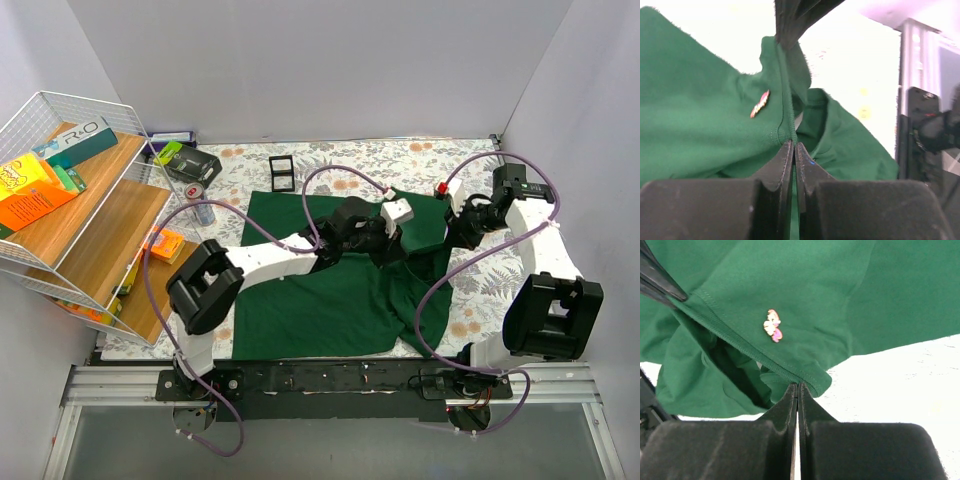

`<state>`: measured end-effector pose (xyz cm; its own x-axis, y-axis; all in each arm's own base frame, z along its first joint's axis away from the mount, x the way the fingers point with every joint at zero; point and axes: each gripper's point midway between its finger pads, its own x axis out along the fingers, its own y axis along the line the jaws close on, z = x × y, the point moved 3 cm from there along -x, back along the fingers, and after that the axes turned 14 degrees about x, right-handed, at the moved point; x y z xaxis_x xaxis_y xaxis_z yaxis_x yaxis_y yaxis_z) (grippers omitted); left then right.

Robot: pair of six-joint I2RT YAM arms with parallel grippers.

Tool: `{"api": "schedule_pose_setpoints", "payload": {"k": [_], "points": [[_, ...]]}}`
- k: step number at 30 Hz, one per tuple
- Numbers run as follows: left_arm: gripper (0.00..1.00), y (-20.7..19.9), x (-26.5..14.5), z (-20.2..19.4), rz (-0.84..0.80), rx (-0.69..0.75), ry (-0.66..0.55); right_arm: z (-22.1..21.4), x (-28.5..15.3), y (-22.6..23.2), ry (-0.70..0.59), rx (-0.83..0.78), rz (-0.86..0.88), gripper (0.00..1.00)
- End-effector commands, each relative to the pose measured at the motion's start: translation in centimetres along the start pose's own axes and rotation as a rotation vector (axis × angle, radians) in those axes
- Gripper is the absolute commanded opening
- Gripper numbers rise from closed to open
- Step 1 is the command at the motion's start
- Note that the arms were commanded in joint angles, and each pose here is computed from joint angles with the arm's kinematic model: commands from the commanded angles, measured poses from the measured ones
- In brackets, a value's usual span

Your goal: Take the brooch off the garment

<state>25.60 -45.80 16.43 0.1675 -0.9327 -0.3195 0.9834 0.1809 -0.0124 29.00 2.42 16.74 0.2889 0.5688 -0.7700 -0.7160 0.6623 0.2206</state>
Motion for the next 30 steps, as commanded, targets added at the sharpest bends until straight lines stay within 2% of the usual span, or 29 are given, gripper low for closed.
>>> {"api": "schedule_pose_setpoints", "payload": {"k": [1, 9, 13, 14, 17, 18, 19, 21, 24, 25, 30], "points": [[0.00, -4.0, -3.6, 2.5, -0.183, 0.058, -0.029, 0.0, -2.2, 3.7, -0.002, -0.053, 0.112, 0.01], [0.00, -5.7, -7.1, 4.2, -0.260, 0.158, -0.055, -1.4, -4.1, 8.4, -0.021, -0.052, 0.152, 0.01], [0.00, -4.9, -8.0, 3.1, -0.253, 0.049, -0.024, -2.3, -3.9, 9.5, -0.035, -0.069, 0.169, 0.01], [0.00, -3.4, -8.1, 2.1, -0.233, 0.007, -0.007, -2.5, -3.3, 9.4, -0.025, -0.046, 0.189, 0.01], [0.00, -1.0, -7.8, 1.9, -0.239, -0.013, -0.007, -2.5, -1.8, 8.3, 0.002, 0.041, 0.242, 0.01], [0.00, -0.3, -6.8, 0.1, -0.255, -0.046, 0.031, -2.2, -1.6, 8.0, 0.001, 0.055, 0.254, 0.01], [0.00, 0.3, -6.5, 0.8, -0.274, -0.055, 0.029, -1.8, -1.2, 7.4, -0.004, 0.060, 0.255, 0.01], [0.00, 2.2, -5.4, -1.3, -0.277, -0.108, 0.069, -0.9, -0.4, 5.9, -0.011, 0.085, 0.259, 0.01], [0.00, 4.8, -4.5, -1.5, -0.267, -0.105, 0.073, 0.4, 1.1, 3.6, -0.028, 0.117, 0.253, 0.01], [0.00, 5.6, -3.5, -3.4, -0.266, -0.132, 0.104, 0.5, 2.3, 2.2, -0.022, 0.140, 0.258, 0.01], [0.00, 10.5, -2.1, -5.1, -0.209, -0.216, 0.109, 2.6, 4.9, -2.1, -0.015, 0.226, 0.254, 0.01]]}}
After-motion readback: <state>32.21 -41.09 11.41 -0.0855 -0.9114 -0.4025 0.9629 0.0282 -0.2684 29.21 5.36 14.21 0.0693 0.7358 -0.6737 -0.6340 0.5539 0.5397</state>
